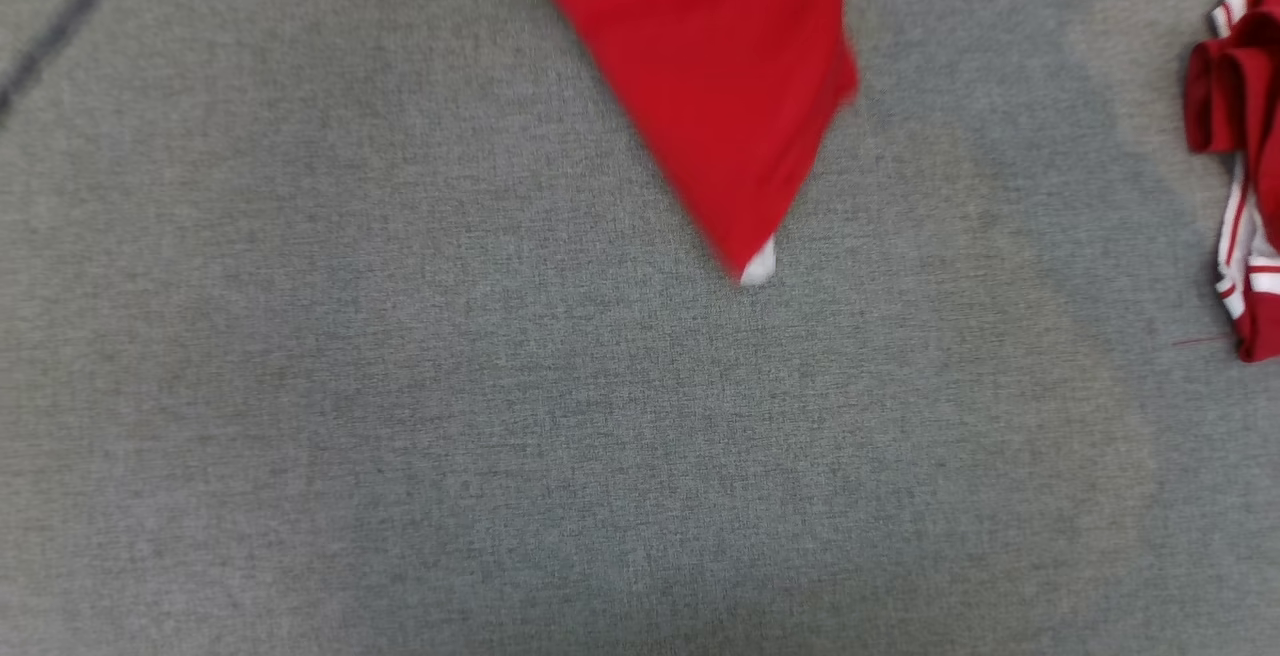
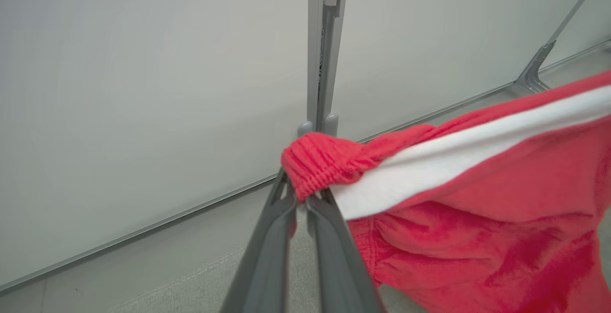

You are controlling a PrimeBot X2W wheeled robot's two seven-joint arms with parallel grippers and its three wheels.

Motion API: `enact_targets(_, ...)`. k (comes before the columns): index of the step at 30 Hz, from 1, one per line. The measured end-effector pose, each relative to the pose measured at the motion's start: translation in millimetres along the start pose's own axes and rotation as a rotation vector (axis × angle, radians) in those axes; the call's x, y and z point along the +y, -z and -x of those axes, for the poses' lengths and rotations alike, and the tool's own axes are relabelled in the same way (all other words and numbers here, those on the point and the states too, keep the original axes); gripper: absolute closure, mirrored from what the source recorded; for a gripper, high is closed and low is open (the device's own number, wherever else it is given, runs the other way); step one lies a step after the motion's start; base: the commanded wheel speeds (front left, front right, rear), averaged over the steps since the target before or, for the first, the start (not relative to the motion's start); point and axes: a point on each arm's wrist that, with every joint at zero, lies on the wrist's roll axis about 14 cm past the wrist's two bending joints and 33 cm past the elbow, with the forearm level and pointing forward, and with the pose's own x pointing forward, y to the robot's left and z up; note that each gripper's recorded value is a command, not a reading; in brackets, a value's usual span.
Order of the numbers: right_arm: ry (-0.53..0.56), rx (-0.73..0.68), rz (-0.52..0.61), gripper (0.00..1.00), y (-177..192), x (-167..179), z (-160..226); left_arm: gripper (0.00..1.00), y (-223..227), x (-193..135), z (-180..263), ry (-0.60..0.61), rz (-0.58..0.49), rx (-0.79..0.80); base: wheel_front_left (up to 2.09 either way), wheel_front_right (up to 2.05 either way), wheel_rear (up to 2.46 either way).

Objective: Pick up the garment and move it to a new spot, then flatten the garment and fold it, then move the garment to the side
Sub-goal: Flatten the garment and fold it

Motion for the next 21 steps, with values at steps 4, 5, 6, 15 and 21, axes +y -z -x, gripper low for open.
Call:
enact_targets(4,0.006,-0.095,0.059,1.00,-34.6,-14.6,-18.3,1.00,-33.2,10.4,-18.1,-0.025,-0.007,-0.099,0.00,0.00,0.00)
enact_targets(5,0.006,-0.116,0.074,1.00,-43.3,-16.1,-21.0,1.00,-41.0,11.6,-20.5,-0.030,-0.011,-0.122,0.00,0.00,0.00)
enact_targets(6,0.005,-0.135,0.091,1.00,-52.2,-16.6,-23.4,1.00,-49.8,10.9,-22.6,-0.029,-0.009,-0.146,0.00,0.00,0.00)
enact_targets(15,-0.012,-0.153,0.173,1.00,-75.0,-11.1,-30.7,1.00,-64.0,12.3,-28.0,-0.046,0.017,-0.175,0.00,0.00,0.00)
enact_targets(21,-0.033,0.044,0.162,1.00,-10.7,1.6,-11.7,1.00,12.5,6.3,-17.6,-0.046,0.020,-0.011,0.00,0.00,0.00)
